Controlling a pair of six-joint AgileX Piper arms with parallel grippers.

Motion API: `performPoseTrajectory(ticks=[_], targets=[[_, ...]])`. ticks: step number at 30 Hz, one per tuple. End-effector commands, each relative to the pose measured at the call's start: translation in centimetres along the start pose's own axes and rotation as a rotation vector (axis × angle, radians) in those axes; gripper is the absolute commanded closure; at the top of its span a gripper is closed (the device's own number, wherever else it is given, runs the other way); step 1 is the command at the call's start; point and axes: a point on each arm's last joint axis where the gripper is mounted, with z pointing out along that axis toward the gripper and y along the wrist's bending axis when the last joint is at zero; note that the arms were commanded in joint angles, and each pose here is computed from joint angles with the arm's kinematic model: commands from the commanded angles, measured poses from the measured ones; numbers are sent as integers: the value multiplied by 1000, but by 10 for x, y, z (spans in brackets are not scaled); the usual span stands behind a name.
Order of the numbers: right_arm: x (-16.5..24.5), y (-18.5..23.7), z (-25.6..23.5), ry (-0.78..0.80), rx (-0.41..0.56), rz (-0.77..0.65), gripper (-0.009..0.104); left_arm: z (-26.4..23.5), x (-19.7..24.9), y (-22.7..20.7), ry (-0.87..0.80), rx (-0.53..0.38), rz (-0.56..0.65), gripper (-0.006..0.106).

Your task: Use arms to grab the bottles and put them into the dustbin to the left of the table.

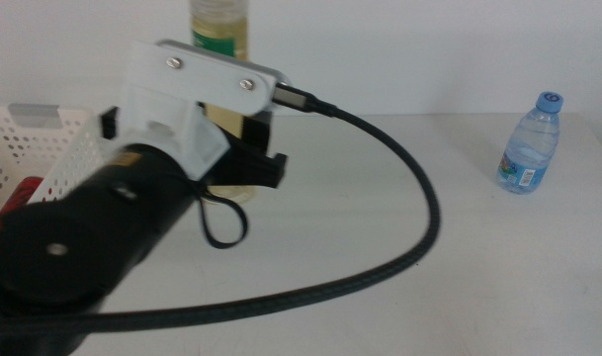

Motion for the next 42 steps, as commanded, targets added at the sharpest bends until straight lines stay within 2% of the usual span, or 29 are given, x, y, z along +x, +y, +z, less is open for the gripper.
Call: performPoseTrajectory(ticks=[1,5,13,17,23,28,34,42], targets=[[-12,-1,-3,-115,16,-19,25,-14,-29,17,-109,-82,31,105],[-12,-1,-3,-115,16,-19,25,-20,-35,19,-139,-64,44,105],[-12,-1,-3,-115,16,-19,25,-16,-41,31,-175,71,-74,105],[-12,-1,-3,-115,16,-19,25,-9,-38,45,-140,96,-127,105],[-12,-1,-3,-115,16,-19,25,1,-29,77,-48,69,-165,105],[-12,-1,-3,-115,16,-19,25,2,-25,103,123,66,-186,105],[-12,-1,-3,-115,16,-19,25,-1,-30,140,273,-32,-234,105],[-12,-1,-3,-115,16,-19,25,-3,-28,184,547,-128,-236,105]])
